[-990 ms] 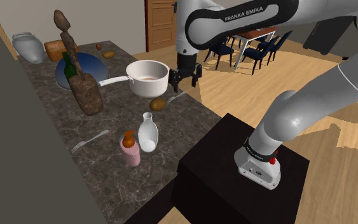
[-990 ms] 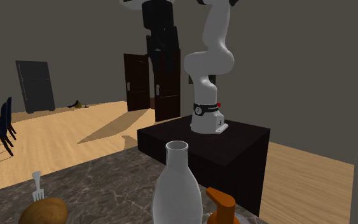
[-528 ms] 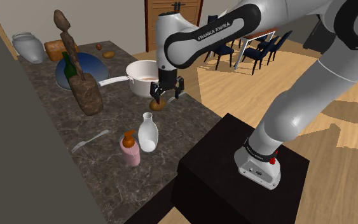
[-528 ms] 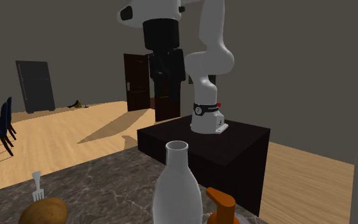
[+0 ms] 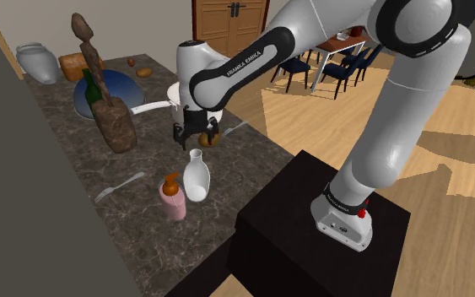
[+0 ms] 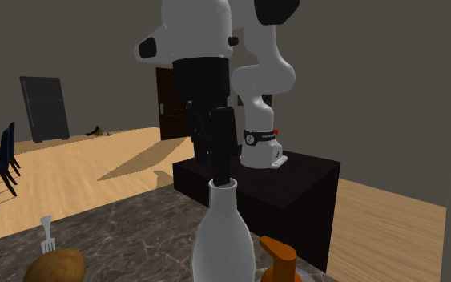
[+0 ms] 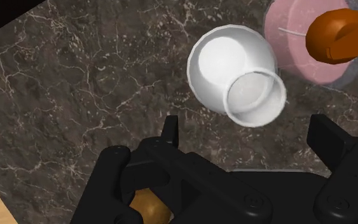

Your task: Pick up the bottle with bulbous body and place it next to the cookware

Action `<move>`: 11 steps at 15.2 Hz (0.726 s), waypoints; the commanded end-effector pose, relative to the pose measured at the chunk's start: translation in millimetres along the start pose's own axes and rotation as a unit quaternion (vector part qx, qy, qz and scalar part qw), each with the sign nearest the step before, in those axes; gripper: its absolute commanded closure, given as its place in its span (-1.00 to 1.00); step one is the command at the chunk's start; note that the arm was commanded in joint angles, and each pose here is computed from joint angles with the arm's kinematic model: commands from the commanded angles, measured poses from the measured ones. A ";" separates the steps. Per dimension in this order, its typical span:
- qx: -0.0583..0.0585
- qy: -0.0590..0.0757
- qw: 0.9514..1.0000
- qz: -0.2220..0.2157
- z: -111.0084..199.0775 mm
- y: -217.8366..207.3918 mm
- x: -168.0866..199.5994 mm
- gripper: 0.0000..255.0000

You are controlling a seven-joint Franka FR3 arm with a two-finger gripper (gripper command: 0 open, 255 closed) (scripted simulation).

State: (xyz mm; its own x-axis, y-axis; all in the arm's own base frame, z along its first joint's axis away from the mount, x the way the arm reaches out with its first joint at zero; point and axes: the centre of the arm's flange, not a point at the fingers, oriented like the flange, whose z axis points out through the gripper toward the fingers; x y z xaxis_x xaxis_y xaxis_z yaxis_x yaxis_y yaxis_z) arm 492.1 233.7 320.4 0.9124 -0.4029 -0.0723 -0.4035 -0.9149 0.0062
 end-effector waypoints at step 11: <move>0.002 0.001 1.000 0.004 50.5 -10.0 2.4 -1.00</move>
State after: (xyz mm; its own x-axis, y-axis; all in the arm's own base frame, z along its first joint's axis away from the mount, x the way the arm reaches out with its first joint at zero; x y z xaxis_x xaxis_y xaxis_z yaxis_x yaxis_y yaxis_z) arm 494.7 242.8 270.7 0.9091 -0.4104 -0.0714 -0.4113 -0.9115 0.0029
